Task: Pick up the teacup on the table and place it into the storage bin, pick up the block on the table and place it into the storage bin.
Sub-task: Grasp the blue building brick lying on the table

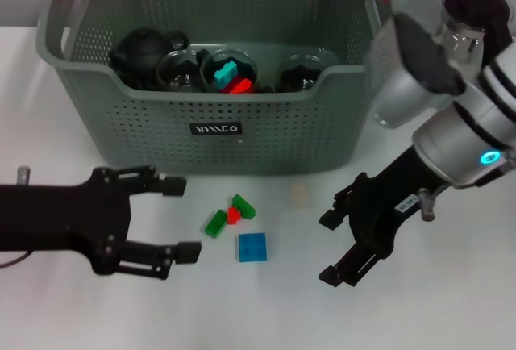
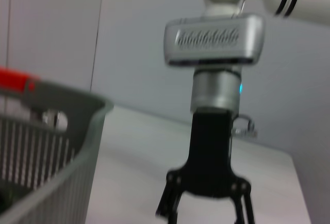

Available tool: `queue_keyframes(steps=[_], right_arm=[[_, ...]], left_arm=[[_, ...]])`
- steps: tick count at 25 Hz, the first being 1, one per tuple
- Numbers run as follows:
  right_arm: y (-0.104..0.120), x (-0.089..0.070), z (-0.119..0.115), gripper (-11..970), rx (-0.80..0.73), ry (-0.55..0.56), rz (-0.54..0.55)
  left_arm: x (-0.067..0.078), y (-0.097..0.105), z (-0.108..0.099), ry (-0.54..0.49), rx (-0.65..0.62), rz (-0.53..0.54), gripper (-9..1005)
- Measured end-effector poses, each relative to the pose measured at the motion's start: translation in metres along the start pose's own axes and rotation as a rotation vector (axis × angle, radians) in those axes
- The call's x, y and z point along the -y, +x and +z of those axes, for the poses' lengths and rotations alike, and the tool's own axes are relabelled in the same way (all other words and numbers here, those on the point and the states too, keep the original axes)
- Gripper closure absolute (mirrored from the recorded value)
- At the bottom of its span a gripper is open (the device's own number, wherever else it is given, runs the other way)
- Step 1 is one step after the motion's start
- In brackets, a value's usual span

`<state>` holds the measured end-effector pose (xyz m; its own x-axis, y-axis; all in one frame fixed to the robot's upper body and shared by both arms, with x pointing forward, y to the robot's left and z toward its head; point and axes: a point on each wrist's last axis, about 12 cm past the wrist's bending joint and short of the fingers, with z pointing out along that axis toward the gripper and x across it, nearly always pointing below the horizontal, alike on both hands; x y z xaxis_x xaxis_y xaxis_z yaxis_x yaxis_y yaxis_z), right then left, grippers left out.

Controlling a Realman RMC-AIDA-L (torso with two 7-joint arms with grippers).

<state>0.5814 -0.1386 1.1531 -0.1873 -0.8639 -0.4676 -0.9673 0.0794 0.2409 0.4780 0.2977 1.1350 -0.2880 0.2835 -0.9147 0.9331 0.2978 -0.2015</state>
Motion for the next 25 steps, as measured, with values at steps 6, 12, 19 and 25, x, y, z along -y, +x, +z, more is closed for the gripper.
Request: queue_keyframes(steps=[6, 12, 19, 25], right_arm=[[-0.017, -0.002, 0.01, 30, -0.059, 0.013, -0.071], [-0.036, -0.004, 0.029, 31, -0.148, 0.076, -0.137], [-0.057, -0.009, 0.048, 31, -0.173, 0.123, -0.223], [-0.064, -0.015, 0.066, 31, -0.174, 0.147, -0.265]], left_arm=[[-0.004, 0.02, -0.002, -0.04, -0.106, -0.084, 76], [-0.011, 0.036, 0.001, -0.071, -0.171, -0.152, 77], [-0.014, 0.045, 0.004, -0.076, -0.22, -0.178, 77], [-0.015, 0.042, 0.005, -0.068, -0.214, -0.171, 77]])
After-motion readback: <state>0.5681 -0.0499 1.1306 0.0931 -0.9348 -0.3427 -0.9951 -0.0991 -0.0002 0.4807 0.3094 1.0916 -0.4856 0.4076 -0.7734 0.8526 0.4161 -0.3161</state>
